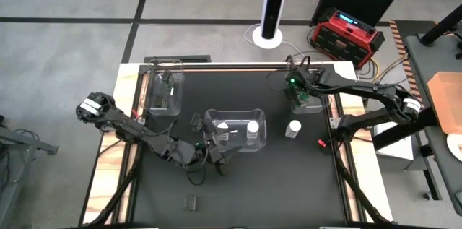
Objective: Sort spices by type
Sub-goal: Adjust the green seasoning bottles in the top right transparent bin
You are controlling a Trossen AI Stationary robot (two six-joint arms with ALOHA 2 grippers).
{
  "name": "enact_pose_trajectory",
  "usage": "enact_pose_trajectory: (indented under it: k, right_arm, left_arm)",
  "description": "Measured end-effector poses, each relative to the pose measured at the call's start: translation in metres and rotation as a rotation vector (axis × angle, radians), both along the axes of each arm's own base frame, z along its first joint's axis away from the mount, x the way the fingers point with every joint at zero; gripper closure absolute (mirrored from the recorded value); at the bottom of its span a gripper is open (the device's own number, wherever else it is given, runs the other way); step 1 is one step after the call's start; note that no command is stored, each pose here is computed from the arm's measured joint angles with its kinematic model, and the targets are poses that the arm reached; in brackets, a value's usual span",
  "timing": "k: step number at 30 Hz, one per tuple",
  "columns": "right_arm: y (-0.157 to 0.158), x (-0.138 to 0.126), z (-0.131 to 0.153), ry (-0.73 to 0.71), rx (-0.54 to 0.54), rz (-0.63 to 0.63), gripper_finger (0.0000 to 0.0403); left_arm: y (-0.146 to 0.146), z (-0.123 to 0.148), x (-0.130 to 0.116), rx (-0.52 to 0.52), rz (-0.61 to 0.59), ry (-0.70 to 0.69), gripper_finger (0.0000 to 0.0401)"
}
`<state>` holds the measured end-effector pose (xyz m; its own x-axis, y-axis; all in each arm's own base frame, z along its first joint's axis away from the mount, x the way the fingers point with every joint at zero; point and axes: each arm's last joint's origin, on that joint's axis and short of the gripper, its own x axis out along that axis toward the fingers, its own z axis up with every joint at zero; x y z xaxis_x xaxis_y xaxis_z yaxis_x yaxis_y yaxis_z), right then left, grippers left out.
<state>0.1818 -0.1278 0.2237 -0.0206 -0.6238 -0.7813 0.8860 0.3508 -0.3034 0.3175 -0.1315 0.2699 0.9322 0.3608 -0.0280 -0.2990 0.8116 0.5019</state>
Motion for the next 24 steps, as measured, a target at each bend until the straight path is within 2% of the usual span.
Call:
enact_pose_trajectory:
  k: [15, 20, 24]
  right_arm:
    - [0.0023, -0.0039, 0.0064, -0.019, -0.031, -0.016, 0.0394]
    - [0.0049, -0.0035, 0.0076, -0.068, 0.026, 0.013, 0.0394]
    - [0.0053, -0.0031, 0.0035, -0.055, 0.038, 0.012, 0.0394]
  left_arm:
    - [0.0001, 0.0000, -0.0001, -0.004, 0.005, -0.002, 0.0111]
    - [0.0002, 0.0000, -0.0001, -0.006, 0.006, -0.003, 0.0111]
    - [0.0002, -0.0001, -0.0001, -0.006, 0.006, -0.001, 0.0111]
